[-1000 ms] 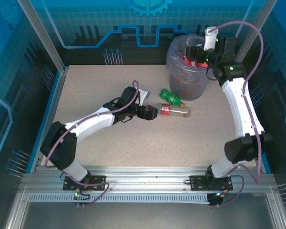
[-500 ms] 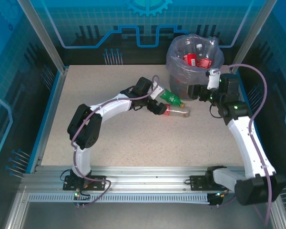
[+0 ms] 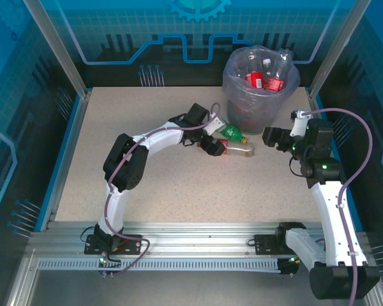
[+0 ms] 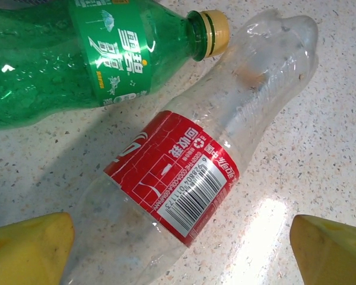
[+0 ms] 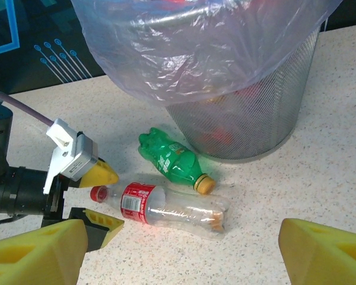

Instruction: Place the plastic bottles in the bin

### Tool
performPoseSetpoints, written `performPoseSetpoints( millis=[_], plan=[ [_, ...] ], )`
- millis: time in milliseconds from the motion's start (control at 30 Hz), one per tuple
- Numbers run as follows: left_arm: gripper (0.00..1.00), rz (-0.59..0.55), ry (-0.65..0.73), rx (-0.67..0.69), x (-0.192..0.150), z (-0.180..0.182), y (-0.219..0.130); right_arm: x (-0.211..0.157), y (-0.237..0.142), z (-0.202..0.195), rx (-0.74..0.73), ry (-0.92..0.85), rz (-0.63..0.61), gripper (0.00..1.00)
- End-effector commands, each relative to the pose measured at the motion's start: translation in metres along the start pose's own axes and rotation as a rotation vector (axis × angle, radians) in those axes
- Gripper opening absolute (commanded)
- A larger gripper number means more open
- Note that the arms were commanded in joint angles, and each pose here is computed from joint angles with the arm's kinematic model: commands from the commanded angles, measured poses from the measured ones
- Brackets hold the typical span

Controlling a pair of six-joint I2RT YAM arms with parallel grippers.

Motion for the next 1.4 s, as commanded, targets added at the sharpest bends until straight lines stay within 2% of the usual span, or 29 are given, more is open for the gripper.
performPoseSetpoints(
  millis=[0,233,433,667,800,933,1100,1367],
  plan=[
    [0.92,0.05,-0.003,-0.08,-0.018,-0.014,0.006,0.002,0.003,-0.001,0.019,0.031,-0.013,0.85],
    [0.88,0.111,0.053,-0.062,-0.032,-0.028,0.009,-0.005,0.012,-0.01,0.001,0.057,0.001,0.85],
    [0.79,0.171,0.124,-0.047,-0.036,-0.046,0.015,-0.01,0.017,-0.018,-0.016,0.086,0.01,0.85],
    [0.67,0.209,0.139,-0.042,-0.045,-0.054,0.026,-0.014,0.02,-0.024,-0.031,0.11,0.015,0.85],
    [0.62,0.201,0.149,-0.052,-0.044,-0.061,0.029,-0.014,0.02,-0.026,-0.038,0.121,0.011,0.85],
    [0.52,0.19,0.158,-0.062,-0.042,-0.067,0.031,-0.024,0.026,-0.031,-0.04,0.142,0.031,0.85],
    [0.5,0.158,0.146,-0.085,-0.041,-0.074,0.023,-0.027,0.028,-0.033,-0.042,0.15,0.041,0.85],
    [0.49,0.039,0.118,-0.035,-0.036,-0.088,-0.021,-0.05,0.036,-0.037,-0.022,0.233,0.12,0.86]
  ],
)
Point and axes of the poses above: each hand's point on the last joint's axis, 136 mm out from that joint toward the fingers, its own y axis out along the fingers, its own z axis along the line the jaws close on, x = y × z, the point moved 5 cm from there along -y, back along the fingers, and after that the axes turned 10 degrees about y, right-handed, at the moved point
